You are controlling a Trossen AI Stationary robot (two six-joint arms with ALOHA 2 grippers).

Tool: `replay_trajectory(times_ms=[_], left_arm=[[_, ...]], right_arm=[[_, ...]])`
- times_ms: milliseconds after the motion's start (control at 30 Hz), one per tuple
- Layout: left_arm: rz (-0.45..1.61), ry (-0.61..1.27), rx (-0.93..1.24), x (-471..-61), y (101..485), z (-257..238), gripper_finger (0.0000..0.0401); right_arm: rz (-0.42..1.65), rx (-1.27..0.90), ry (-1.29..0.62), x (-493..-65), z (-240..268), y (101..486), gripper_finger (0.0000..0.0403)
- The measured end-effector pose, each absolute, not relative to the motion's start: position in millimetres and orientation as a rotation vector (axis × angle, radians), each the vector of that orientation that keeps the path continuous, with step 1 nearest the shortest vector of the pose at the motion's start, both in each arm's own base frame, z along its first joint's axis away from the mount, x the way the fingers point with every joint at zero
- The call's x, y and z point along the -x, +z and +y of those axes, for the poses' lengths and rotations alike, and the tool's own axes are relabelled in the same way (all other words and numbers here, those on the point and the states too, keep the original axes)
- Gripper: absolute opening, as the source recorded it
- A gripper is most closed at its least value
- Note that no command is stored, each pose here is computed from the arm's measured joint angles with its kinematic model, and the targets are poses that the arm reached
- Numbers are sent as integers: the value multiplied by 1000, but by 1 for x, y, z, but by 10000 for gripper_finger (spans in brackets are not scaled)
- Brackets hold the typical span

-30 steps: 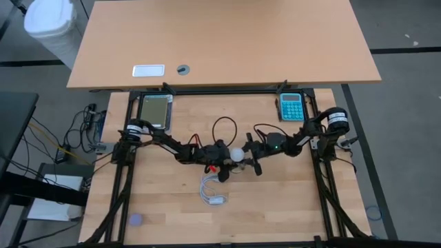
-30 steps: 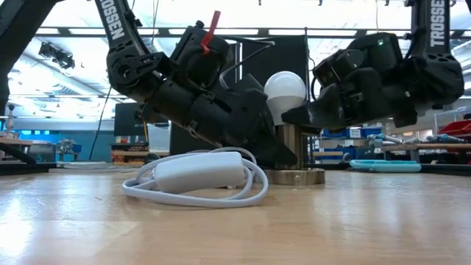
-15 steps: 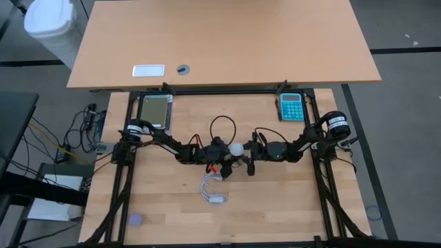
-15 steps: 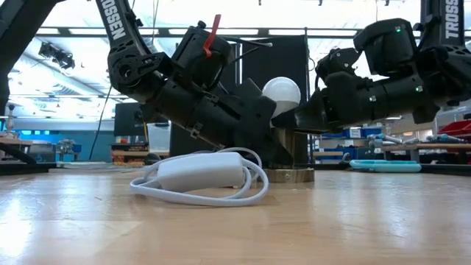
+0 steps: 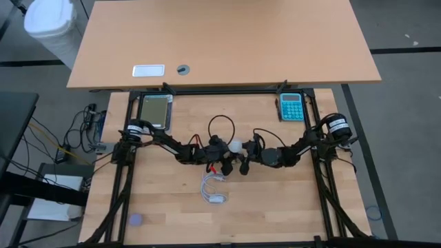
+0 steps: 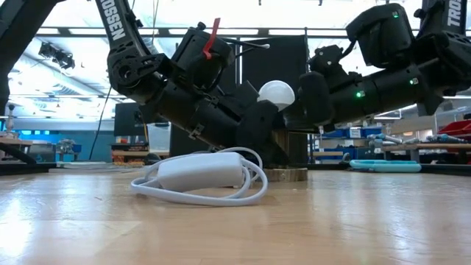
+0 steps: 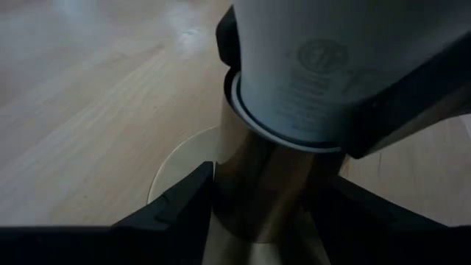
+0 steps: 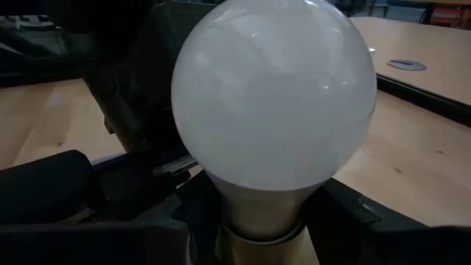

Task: Screw lightbulb
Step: Insert the white lightbulb into the silver lamp

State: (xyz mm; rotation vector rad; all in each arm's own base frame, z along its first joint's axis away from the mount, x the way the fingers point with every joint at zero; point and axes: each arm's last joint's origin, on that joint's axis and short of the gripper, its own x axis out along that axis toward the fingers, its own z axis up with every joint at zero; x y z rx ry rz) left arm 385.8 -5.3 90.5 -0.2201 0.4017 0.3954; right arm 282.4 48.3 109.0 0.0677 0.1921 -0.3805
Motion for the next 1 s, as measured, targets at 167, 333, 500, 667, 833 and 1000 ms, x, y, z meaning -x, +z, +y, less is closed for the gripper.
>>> replay_trajectory(times_ms=[167,333,500,667,833,1000], left_arm=[[409,363,203,-386,91,-6,218],[414,334,193,-387,91,-6,218],[415,328,189,-387,91,-7,218],[417,323,190,-387,91,-6,218],[424,290,188,-387,91,-7,218],[432,214,191,-387,91,-10,218]], right_arm=[[191,-84,-343,-278,47,107,193],[197,-87,-261,-272,44,110,264],[206,-91,-209,-266,37,112,333],[214,-105,-182,-264,31,110,363],[216,-96,-132,-264,30,112,365],[238,-63,13,-258,27,111,364]])
